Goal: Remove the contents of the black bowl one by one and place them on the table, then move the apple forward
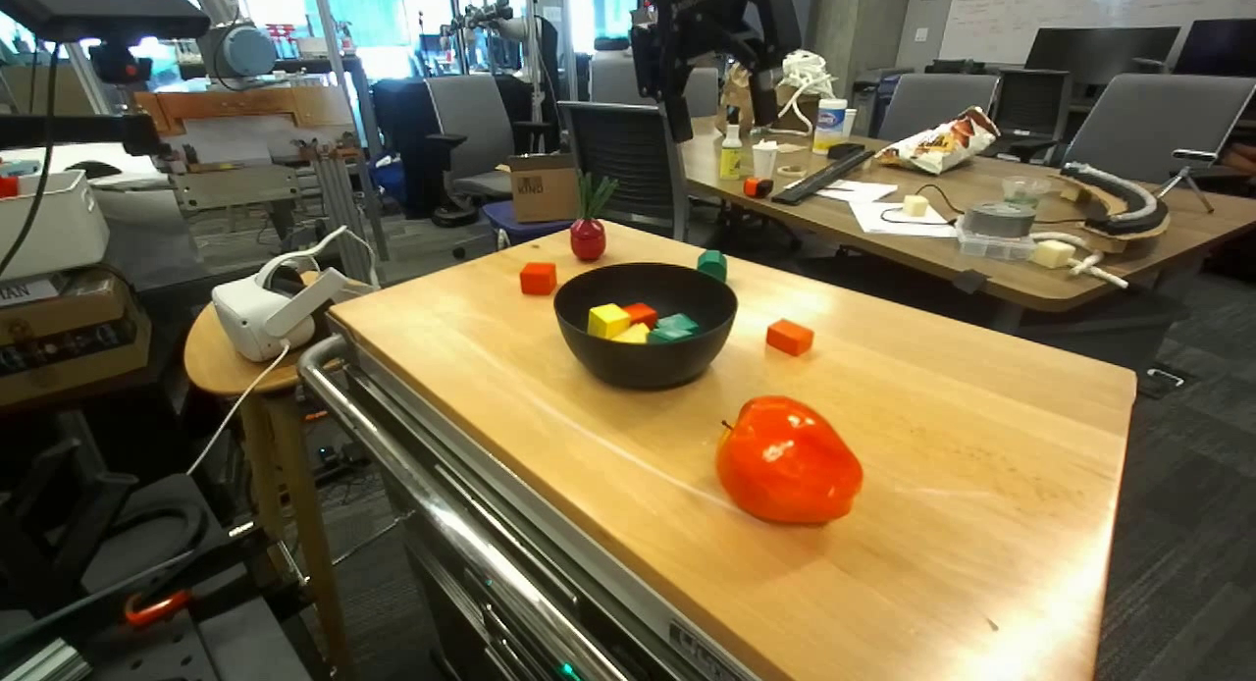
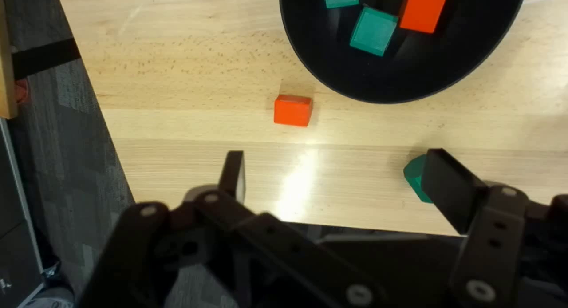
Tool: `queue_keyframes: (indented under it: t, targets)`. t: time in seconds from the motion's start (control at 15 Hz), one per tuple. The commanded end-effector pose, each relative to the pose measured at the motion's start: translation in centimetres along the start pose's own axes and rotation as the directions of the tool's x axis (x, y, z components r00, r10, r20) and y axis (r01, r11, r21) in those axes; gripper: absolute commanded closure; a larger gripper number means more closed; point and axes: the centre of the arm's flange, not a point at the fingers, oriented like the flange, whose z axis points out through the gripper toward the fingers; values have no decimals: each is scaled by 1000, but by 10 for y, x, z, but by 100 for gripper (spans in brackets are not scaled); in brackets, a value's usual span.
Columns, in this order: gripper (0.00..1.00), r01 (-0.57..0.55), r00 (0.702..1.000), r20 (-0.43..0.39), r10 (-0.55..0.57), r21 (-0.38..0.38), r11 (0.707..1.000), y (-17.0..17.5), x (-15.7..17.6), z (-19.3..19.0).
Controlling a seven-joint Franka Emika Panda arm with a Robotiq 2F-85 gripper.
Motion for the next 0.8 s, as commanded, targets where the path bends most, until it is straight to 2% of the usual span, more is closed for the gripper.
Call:
queue_keyframes:
  t: [0.0,0.13,0.27,0.33,0.4,0.47,0.67,0.73]
  targets:
    - [0,149,989,-13,-149,45,988,15,-18,29]
    - [0,223,975,-21,-222,94,970,20,-28,49]
    - [0,278,961,-41,-275,183,943,23,-35,67]
    - [0,256,966,-35,-255,231,939,22,-35,72]
    - [0,169,984,10,-176,244,955,24,-32,73]
    - [0,208,977,8,-214,202,957,19,-29,76]
    - [0,182,982,17,-190,225,957,22,-31,80]
    - [0,216,974,22,-226,212,953,19,-36,80]
